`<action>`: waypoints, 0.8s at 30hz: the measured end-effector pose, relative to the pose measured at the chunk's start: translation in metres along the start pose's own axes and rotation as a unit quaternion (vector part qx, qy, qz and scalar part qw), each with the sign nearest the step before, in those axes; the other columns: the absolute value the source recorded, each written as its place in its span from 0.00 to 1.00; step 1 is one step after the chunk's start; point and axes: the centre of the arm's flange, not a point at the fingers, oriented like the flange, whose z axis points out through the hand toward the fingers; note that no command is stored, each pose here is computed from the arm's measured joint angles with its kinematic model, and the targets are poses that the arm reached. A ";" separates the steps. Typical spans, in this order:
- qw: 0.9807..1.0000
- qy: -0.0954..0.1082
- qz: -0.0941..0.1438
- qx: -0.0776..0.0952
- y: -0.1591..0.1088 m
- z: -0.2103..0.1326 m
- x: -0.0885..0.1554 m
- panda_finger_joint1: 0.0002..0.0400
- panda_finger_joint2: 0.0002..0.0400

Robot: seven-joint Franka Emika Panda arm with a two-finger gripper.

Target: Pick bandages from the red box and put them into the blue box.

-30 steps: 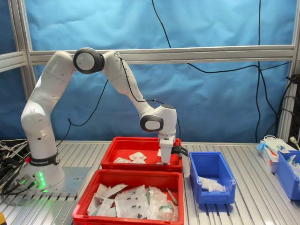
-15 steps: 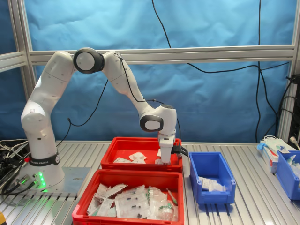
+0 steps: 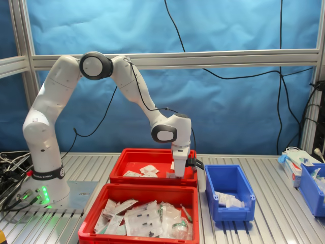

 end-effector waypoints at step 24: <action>1.000 0.000 0.000 0.000 0.000 0.000 0.000 0.15 0.15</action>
